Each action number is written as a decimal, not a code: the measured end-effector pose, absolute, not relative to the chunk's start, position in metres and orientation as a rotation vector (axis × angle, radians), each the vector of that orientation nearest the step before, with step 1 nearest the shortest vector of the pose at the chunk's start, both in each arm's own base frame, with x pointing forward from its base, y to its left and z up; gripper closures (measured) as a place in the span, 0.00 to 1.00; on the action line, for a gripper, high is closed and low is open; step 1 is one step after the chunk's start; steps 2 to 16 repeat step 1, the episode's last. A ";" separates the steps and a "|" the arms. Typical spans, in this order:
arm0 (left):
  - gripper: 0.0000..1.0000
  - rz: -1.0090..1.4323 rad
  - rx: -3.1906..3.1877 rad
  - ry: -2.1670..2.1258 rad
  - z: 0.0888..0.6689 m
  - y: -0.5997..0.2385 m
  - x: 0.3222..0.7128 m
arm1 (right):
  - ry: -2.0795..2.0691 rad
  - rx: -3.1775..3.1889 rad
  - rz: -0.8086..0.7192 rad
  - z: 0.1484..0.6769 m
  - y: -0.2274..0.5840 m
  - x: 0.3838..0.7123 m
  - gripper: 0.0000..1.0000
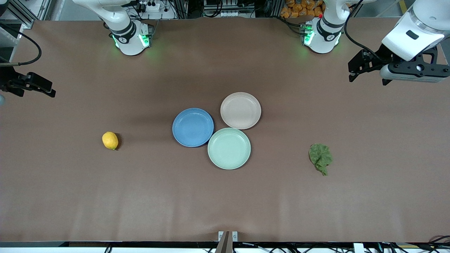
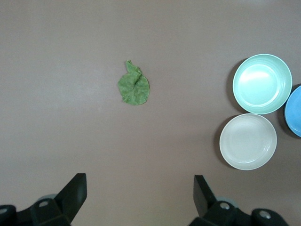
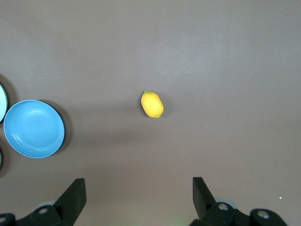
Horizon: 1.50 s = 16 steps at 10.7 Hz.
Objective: Pick lemon and lettuce from blue and beige plates
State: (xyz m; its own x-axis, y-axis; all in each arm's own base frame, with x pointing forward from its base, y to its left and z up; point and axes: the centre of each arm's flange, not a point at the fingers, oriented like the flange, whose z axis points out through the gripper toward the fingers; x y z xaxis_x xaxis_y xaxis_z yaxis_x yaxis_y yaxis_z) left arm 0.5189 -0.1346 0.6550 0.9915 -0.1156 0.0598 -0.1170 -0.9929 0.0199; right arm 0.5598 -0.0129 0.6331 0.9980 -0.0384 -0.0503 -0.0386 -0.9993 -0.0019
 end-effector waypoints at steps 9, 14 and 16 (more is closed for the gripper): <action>0.00 0.091 3.112 -0.182 0.655 -0.135 0.519 | 0.061 -3.137 0.079 0.633 -0.013 0.560 0.00; 0.00 0.091 3.112 -0.182 0.655 -0.135 0.519 | 0.061 -3.137 0.079 0.633 -0.013 0.560 0.00; 0.00 0.091 3.112 -0.182 0.655 -0.135 0.519 | 0.061 -3.137 0.079 0.633 -0.013 0.560 0.00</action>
